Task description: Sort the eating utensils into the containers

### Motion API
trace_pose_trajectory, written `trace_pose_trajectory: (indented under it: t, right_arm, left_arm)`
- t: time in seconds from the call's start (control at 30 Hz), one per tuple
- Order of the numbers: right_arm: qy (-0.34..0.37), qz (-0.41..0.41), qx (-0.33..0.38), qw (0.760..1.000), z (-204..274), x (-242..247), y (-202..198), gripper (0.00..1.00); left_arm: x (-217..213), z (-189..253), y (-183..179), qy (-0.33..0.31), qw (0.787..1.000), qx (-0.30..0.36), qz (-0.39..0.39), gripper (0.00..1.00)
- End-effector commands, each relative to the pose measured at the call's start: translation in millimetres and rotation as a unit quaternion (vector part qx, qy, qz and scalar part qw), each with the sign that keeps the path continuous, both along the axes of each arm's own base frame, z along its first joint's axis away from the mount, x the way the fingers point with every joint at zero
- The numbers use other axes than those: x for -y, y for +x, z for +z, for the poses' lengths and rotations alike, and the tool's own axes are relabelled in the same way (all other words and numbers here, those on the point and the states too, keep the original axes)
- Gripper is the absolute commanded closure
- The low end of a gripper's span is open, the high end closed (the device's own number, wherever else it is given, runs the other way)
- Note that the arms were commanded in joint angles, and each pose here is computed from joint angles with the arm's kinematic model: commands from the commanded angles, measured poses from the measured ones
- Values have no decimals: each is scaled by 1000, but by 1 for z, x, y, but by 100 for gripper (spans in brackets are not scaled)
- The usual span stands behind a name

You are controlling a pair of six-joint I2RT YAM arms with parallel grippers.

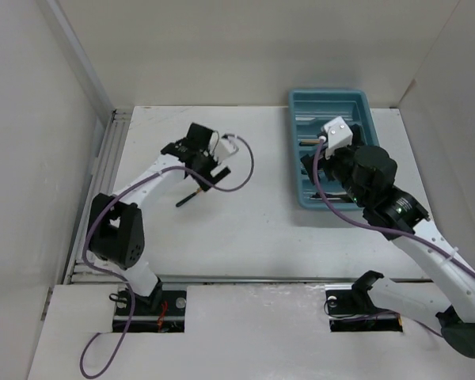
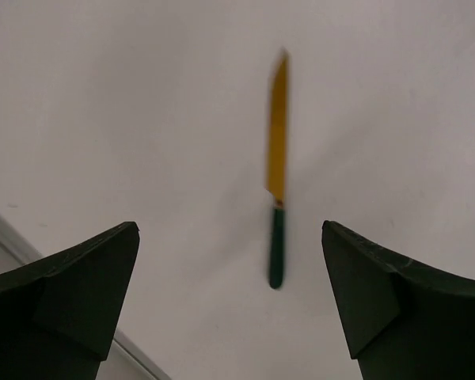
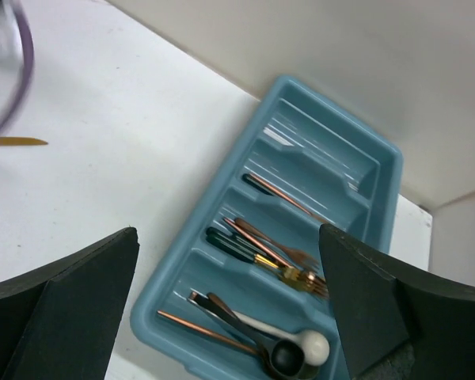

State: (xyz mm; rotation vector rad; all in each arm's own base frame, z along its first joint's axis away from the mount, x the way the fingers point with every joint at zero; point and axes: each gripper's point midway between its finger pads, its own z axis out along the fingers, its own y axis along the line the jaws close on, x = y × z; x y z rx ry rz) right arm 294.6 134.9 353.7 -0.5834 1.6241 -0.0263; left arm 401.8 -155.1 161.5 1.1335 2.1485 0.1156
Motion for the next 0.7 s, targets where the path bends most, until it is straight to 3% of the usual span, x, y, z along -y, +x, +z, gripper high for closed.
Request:
trace_pose_trajectory:
  t: [0.0, 0.2, 0.33, 0.43, 0.5, 0.53, 0.57, 0.67]
  right_arm:
    - [30, 49, 53, 997, 43, -23, 3, 0]
    - [31, 70, 51, 996, 46, -35, 6, 0]
    - [34, 70, 55, 995, 49, -33, 4, 0]
    - [34, 70, 56, 995, 51, -30, 0, 0]
    - [36, 59, 61, 996, 54, -25, -1, 0]
    - [39, 59, 65, 995, 57, -23, -3, 0]
    - [39, 53, 65, 996, 58, -21, -2, 0]
    - [38, 40, 66, 996, 58, -17, -1, 0]
  left_arm:
    - [-20, -82, -66, 60, 987, -137, -59, 0]
    - [-45, -114, -62, 25, 980, -198, 1, 0]
    - [-79, -147, -46, 90, 975, -188, 72, 3]
    - [-80, -165, -53, 101, 966, -226, 69, 28]
    - [-77, -175, -62, 103, 959, -260, 51, 56]
    - [-78, -182, -71, 106, 951, -285, 48, 85]
    - [-76, -179, -67, 104, 953, -280, 48, 100]
    - [-65, -175, -60, 89, 956, -278, 42, 100]
